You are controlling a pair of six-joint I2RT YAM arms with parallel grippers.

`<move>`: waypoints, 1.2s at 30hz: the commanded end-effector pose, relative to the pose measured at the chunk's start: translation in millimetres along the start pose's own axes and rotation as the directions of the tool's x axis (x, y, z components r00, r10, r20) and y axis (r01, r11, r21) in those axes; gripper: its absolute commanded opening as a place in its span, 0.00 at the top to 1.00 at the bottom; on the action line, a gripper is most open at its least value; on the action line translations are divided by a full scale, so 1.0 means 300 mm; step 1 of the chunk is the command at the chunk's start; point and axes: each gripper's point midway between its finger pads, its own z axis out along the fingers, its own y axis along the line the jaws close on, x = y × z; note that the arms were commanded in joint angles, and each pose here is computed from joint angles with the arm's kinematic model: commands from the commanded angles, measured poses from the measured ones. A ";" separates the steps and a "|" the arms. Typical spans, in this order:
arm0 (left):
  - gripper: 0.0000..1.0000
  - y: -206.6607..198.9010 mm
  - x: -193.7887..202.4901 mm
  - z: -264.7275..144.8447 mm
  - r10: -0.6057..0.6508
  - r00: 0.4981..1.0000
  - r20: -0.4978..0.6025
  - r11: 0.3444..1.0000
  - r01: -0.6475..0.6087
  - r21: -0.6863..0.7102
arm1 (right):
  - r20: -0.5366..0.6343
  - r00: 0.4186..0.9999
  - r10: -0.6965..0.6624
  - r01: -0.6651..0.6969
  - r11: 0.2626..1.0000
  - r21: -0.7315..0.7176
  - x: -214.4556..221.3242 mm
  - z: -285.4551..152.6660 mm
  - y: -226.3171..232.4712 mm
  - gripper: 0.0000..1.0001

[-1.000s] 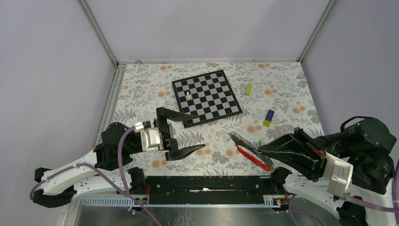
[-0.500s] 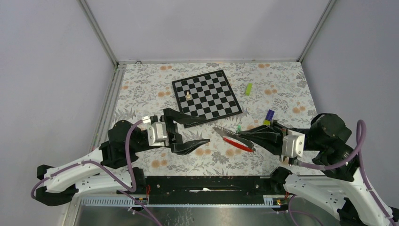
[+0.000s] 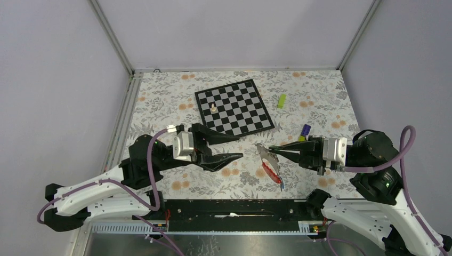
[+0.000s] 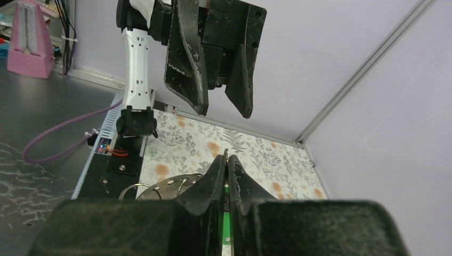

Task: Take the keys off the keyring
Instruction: Adjust the key on the keyring, then remove the key from the keyring.

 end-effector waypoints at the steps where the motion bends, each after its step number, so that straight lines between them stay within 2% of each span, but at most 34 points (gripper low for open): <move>1: 0.51 -0.015 -0.053 0.026 -0.027 0.997 0.073 0.999 0.024 0.031 | 0.043 0.997 0.065 -0.068 0.996 0.057 -0.046 0.020 -0.048 1.00; 10: 0.51 -0.033 -0.039 0.059 -0.034 0.996 0.088 0.997 0.027 0.073 | 0.069 0.991 0.111 -0.116 0.990 0.085 -0.055 0.026 -0.063 1.00; 18: 0.53 -0.028 0.009 0.093 -0.038 0.997 0.070 0.997 0.033 0.076 | 0.112 0.986 0.125 -0.131 0.990 0.044 -0.079 0.034 -0.042 1.00; 22: 0.57 -0.035 0.013 0.103 -0.036 0.996 0.076 0.995 0.029 0.092 | 0.129 0.983 0.133 -0.138 0.990 0.028 -0.088 0.038 -0.034 1.00; 36: 0.59 -0.064 0.007 0.118 -0.064 0.991 0.120 0.989 0.047 0.142 | 0.171 0.974 0.146 -0.149 0.989 0.006 -0.097 0.048 -0.024 1.00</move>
